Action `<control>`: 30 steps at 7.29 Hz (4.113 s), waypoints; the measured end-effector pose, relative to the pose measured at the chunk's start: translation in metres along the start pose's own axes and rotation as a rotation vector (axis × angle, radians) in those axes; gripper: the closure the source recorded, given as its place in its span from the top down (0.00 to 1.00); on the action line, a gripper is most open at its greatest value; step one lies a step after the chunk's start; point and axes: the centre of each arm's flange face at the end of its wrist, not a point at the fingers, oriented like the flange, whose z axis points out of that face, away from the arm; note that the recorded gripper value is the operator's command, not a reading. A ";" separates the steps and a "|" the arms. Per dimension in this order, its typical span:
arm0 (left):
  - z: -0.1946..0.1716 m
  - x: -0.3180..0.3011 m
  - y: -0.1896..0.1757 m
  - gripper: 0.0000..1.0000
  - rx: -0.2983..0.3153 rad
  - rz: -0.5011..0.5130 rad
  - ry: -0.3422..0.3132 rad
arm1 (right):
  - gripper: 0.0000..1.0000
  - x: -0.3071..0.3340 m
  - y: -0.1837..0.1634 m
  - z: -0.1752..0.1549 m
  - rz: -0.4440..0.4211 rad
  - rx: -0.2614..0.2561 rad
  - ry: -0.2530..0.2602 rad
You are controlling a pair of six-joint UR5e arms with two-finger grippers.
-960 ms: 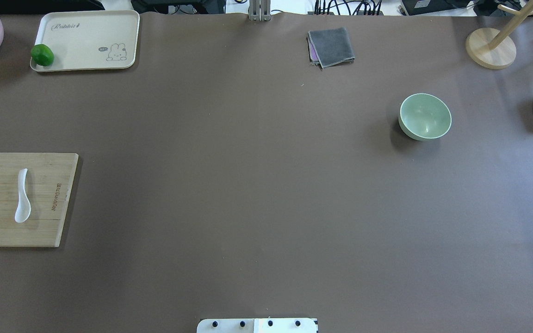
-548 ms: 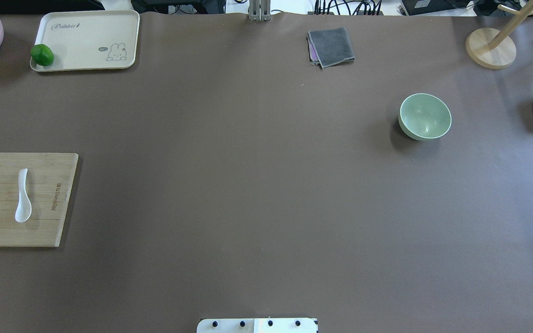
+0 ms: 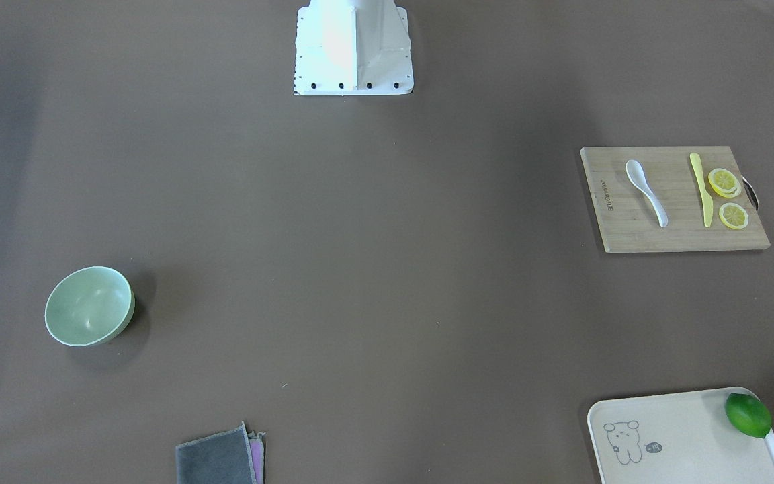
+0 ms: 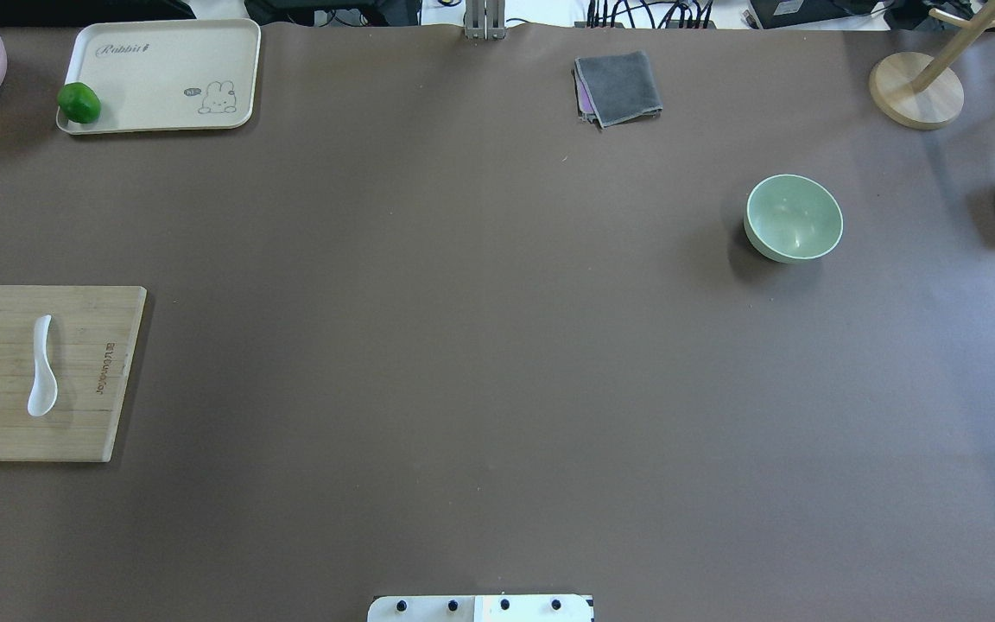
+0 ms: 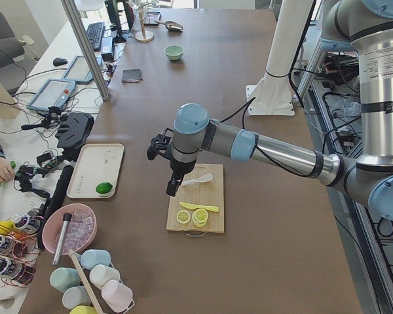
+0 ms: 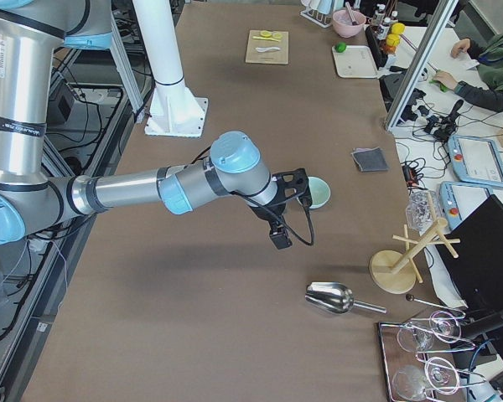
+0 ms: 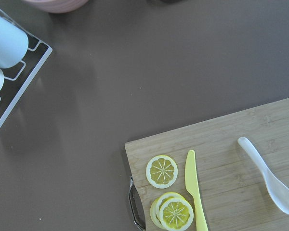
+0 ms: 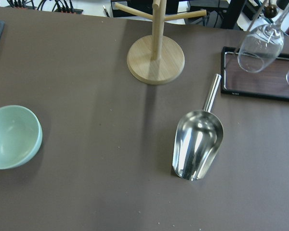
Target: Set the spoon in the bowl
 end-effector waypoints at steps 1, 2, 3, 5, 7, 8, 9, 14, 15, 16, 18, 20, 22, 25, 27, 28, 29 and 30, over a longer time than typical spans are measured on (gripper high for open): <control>0.000 -0.002 -0.029 0.98 0.056 0.050 -0.005 | 1.00 -0.009 -0.013 0.002 -0.011 0.005 -0.016; 0.000 -0.005 -0.045 0.98 0.089 0.081 -0.008 | 1.00 -0.022 -0.023 0.016 -0.032 -0.014 -0.032; 0.003 -0.006 -0.053 0.98 0.122 0.099 -0.009 | 1.00 -0.042 -0.037 0.042 -0.035 -0.050 -0.052; 0.024 -0.006 -0.051 0.98 0.181 0.129 0.005 | 1.00 -0.103 -0.053 0.101 0.075 -0.105 -0.046; 0.046 0.008 -0.047 0.98 0.200 0.111 0.038 | 1.00 -0.176 -0.036 0.168 0.176 -0.073 -0.017; 0.051 0.012 -0.047 0.98 0.202 0.103 0.047 | 1.00 -0.197 -0.021 0.204 0.188 -0.046 -0.010; 0.054 0.015 -0.047 0.98 0.203 0.102 0.052 | 0.98 -0.203 -0.005 0.241 0.174 -0.017 -0.011; 0.056 0.017 -0.047 0.98 0.201 0.102 0.056 | 0.00 -0.235 0.016 0.328 0.216 0.046 -0.033; 0.056 0.017 -0.047 0.98 0.201 0.103 0.056 | 0.00 -0.239 0.021 0.333 0.216 0.050 -0.022; 0.057 0.017 -0.047 0.98 0.200 0.104 0.057 | 0.00 -0.250 0.016 0.333 0.214 0.058 -0.029; 0.059 0.020 -0.047 0.98 0.196 0.108 0.060 | 0.00 -0.324 -0.025 0.324 0.266 0.052 -0.047; 0.061 0.023 -0.048 0.98 0.192 0.112 0.062 | 0.00 -0.443 -0.049 0.302 0.363 0.010 -0.054; 0.064 0.027 -0.048 0.98 0.187 0.119 0.069 | 0.00 -0.570 -0.023 0.291 0.423 -0.006 -0.055; 0.070 0.038 -0.051 0.98 0.192 0.126 0.085 | 1.00 -0.690 0.036 0.279 0.462 0.002 -0.023; 0.083 0.066 -0.054 0.98 0.203 0.037 0.140 | 1.00 -0.697 0.034 0.270 0.453 0.042 -0.026; 0.093 0.087 -0.055 0.98 0.199 -0.059 0.186 | 1.00 -0.685 0.011 0.258 0.439 0.049 -0.040; 0.104 0.111 -0.055 0.98 0.191 -0.184 0.235 | 1.00 -0.657 -0.025 0.245 0.410 0.027 -0.054; 0.120 0.135 -0.051 0.98 0.179 -0.305 0.258 | 1.00 -0.613 -0.063 0.235 0.358 -0.006 -0.060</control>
